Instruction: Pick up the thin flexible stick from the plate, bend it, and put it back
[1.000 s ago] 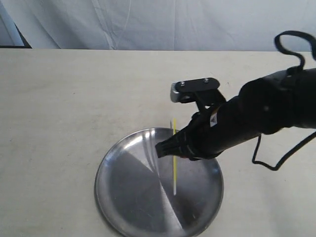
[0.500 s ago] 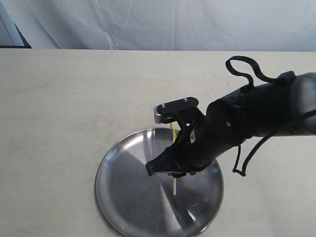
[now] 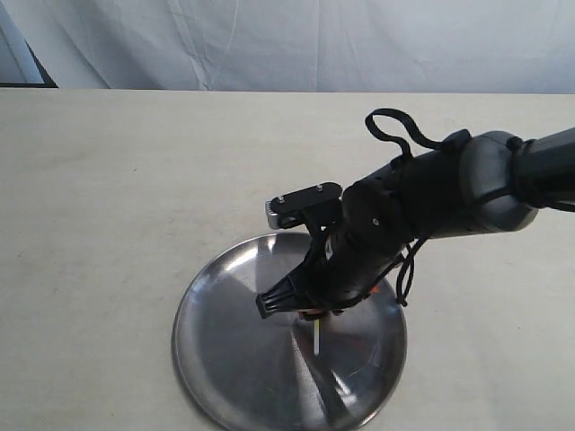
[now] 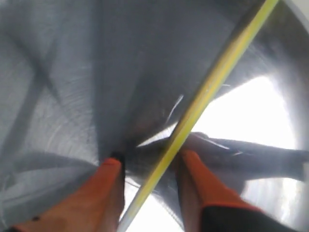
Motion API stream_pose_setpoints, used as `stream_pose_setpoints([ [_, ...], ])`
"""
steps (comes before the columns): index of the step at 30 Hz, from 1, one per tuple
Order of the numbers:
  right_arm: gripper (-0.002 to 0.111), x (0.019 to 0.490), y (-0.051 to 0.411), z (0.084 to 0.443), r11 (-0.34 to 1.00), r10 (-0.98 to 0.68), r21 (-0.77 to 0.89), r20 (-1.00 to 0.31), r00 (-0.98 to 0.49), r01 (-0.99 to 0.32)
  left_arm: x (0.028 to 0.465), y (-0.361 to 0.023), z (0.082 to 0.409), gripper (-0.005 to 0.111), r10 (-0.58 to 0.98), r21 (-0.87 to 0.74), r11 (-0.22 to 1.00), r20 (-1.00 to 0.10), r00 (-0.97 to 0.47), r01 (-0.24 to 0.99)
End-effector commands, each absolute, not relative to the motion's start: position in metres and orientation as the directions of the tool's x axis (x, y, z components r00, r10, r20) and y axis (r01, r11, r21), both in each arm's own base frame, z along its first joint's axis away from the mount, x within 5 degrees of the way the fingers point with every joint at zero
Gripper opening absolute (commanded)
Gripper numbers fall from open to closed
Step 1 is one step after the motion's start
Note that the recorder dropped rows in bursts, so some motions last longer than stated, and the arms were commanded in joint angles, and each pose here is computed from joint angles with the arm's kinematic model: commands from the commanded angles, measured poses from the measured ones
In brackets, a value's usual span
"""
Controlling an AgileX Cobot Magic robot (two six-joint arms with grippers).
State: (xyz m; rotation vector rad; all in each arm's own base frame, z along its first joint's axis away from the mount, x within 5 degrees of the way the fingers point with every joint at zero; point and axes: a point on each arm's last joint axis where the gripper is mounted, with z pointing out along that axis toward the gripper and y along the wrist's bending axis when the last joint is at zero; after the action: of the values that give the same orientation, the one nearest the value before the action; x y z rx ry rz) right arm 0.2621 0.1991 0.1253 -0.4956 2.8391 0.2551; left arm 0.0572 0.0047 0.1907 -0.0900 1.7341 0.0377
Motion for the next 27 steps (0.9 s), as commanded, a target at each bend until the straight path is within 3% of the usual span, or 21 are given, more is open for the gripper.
stream_pose_setpoints([
  [1, 0.036, 0.2649, 0.1963, 0.1255, 0.934, -0.316, 0.079, -0.279, -0.907, -0.349, 0.0558, 0.0045, 0.1934, 0.0, -0.032, -0.022, 0.997, -0.991, -0.129, -0.078],
  [27, 0.036, 0.2675, 0.1992, 0.1267, 0.954, -0.221, 0.127, -0.306, -0.926, -0.27, 0.0555, 0.0045, 0.1937, 0.0, -0.032, -0.022, 0.997, -0.992, -0.125, -0.078],
])
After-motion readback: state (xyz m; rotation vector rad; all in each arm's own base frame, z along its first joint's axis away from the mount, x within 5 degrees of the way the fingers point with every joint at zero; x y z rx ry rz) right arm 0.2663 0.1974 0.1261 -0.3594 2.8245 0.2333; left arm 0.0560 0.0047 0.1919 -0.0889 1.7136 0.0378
